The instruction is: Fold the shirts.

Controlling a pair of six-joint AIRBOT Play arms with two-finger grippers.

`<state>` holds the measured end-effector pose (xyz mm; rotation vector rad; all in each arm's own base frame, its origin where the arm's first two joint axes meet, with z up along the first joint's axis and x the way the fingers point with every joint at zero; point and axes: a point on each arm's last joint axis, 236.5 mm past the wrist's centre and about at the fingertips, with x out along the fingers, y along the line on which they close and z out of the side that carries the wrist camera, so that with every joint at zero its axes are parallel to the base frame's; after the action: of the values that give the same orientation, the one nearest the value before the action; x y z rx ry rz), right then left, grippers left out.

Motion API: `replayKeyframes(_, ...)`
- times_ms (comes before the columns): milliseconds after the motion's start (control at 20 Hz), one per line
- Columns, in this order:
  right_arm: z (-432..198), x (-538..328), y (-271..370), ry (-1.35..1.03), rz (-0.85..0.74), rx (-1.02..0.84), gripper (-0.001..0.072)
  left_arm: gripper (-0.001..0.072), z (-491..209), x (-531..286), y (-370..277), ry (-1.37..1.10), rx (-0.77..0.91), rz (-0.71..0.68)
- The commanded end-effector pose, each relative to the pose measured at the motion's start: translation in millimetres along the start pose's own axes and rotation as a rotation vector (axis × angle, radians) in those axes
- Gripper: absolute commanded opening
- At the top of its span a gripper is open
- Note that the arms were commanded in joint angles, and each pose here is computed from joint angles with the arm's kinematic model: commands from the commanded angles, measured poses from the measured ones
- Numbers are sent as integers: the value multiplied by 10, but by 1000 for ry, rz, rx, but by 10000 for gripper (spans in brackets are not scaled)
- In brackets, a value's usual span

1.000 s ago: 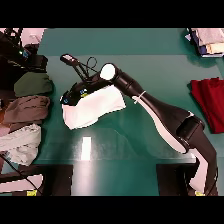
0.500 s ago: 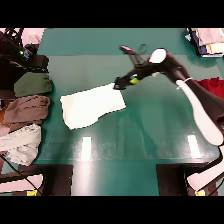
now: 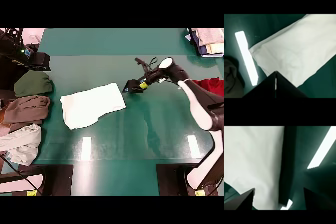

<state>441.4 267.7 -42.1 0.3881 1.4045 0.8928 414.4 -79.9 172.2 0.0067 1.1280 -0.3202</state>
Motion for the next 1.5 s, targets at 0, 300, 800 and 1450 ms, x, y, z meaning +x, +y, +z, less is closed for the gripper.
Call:
replayKeyframes(0, 56, 333, 325, 48, 158, 8, 690, 25, 3, -1, -2, -1, -1, -1)
replayKeyframes(300, -16, 837, 556, 103, 196, -17, 538, 25, -43, -1, -7, 18, 0, -3)
replayKeyframes(800, 286, -37, 532, -35, 141, -89, 16, 24, -77, -2, -11, 33, 0, -5)
replayKeyframes(1450, -282, -4453, -1677, -824, -416, 392, 16, 24, 69, -27, -357, -28, -13, -150)
